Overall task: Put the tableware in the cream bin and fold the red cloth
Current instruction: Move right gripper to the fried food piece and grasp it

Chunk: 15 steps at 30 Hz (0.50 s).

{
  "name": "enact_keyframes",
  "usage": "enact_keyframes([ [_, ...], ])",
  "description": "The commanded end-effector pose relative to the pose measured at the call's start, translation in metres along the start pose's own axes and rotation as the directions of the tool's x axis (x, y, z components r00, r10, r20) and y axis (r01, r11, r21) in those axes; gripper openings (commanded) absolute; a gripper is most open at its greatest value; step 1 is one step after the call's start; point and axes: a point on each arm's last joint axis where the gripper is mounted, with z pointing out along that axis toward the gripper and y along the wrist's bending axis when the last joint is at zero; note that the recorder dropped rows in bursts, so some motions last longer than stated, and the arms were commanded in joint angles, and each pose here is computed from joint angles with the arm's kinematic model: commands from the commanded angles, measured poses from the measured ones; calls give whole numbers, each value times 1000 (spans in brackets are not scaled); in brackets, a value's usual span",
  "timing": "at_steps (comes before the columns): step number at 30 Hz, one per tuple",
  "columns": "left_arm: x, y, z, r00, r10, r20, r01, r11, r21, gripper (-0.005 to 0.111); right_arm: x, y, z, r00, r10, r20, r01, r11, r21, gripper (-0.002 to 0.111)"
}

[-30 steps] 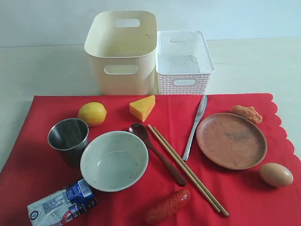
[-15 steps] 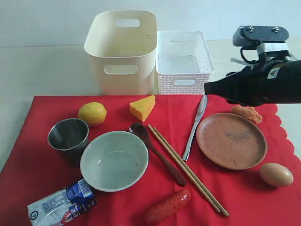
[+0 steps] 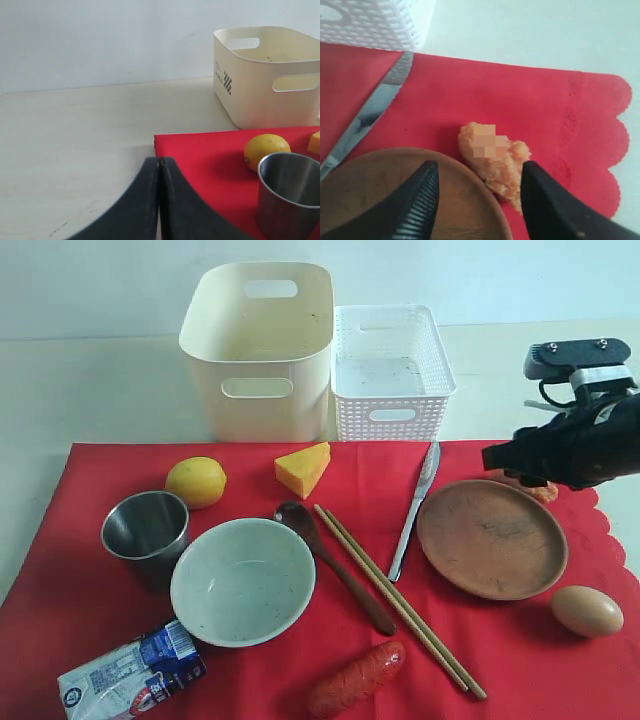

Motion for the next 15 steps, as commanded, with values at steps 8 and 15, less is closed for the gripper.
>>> enact_keyframes([
  [8,-1,0,0,1000,0,10,0,1000,3,3,-4,-11,38,1000,-12,21,12,999,39,50],
  [15,-1,0,0,1000,0,10,0,1000,3,3,-5,-11,47,1000,-21,2,21,999,39,39],
])
